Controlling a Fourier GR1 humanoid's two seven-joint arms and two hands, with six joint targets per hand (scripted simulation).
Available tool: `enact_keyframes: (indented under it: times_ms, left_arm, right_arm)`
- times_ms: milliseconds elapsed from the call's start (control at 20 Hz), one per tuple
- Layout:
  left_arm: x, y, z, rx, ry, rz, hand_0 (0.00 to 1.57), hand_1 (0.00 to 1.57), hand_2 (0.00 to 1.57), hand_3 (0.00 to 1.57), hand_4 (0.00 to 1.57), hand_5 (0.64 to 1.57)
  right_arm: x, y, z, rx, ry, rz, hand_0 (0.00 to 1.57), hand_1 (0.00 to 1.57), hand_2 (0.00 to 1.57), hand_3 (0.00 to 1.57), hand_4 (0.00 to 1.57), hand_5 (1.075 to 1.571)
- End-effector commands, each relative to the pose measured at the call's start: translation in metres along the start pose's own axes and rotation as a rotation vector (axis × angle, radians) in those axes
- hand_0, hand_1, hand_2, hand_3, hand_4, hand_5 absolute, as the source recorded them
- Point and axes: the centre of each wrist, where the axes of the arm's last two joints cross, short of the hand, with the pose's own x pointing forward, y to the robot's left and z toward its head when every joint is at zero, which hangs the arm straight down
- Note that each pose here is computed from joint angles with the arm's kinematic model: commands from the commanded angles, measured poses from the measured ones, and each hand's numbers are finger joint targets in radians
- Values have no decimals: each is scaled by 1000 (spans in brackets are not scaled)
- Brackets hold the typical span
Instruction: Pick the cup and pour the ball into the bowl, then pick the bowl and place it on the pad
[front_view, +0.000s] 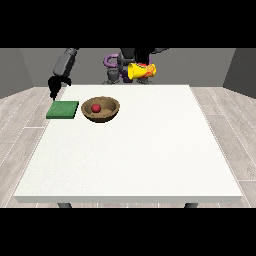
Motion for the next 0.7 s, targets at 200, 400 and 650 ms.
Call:
enact_keyframes:
  times_ms: [200,400,650]
  left_arm:
    - [-57,-42,57,119,167,533,1513,1513,1447,1160,1322,1569]
    - [-52,-81,100,228,217,727,1277,1277,1105,778,1417,1571]
    - [-95,-75,107,454,124,850,1176,1176,1071,719,1413,1564]
  right_arm:
    - [35,-32,-9,-119,-134,-2,0,0,372,370,700,1564]
    - [55,-44,-16,-144,-231,-17,0,0,412,278,705,1550]
    - [78,-42,-37,-148,-336,-80,0,0,417,241,685,1550]
